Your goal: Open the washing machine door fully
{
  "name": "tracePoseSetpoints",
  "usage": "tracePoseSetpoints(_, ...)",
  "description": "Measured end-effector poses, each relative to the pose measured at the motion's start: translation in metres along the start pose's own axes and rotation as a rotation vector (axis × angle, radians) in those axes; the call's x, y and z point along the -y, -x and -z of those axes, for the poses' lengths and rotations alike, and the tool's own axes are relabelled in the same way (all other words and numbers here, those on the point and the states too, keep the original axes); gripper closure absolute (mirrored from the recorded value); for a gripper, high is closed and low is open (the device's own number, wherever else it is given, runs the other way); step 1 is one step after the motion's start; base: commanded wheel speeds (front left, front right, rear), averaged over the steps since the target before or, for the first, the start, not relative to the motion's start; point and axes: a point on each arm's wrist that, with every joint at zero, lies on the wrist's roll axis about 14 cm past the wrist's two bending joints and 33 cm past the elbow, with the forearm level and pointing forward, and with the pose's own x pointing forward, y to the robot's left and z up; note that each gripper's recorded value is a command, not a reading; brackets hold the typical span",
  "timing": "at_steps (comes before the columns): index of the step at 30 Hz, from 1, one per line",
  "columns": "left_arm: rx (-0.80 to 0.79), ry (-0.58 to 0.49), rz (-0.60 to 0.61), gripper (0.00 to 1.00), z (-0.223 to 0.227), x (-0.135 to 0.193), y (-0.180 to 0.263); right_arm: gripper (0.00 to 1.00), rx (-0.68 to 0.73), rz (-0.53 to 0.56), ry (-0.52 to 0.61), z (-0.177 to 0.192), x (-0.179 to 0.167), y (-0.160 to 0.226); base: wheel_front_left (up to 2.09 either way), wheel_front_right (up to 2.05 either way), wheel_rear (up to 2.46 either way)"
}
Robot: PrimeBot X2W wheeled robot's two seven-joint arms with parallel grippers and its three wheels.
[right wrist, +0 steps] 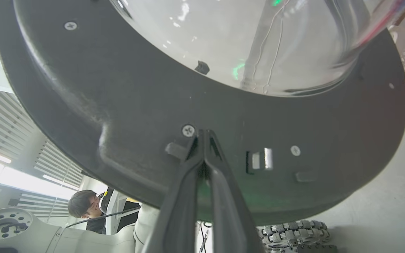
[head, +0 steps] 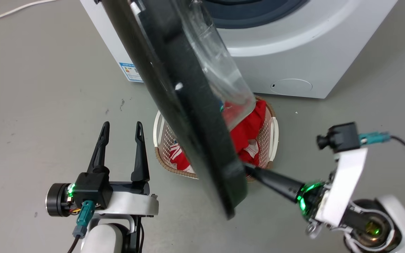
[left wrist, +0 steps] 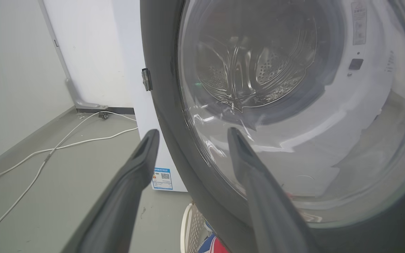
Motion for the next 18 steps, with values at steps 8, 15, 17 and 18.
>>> tracePoseSetpoints(8, 0.005, -0.004, -0.018, 0.0, -0.004, -0.006, 0.007, 1.0, -0.058, -0.024, -0.071, 0.036, -0.005, -0.011, 0.0, 0.0, 0.0)
tracePoseSetpoints(15, 0.011, -0.005, -0.021, 0.0, -0.007, -0.007, 0.009, 1.0, -0.085, -0.033, -0.131, 0.058, -0.006, -0.016, 0.0, 0.0, 0.0)
tracePoseSetpoints(17, 0.013, -0.005, -0.022, 0.0, -0.008, -0.007, 0.01, 1.0, -0.079, -0.035, -0.133, 0.06, -0.007, -0.016, 0.0, 0.0, 0.0)
tracePoseSetpoints(18, 0.012, -0.005, -0.023, 0.0, -0.008, -0.008, 0.011, 1.0, -0.072, -0.033, -0.133, 0.06, -0.008, -0.016, 0.0, 0.0, 0.0)
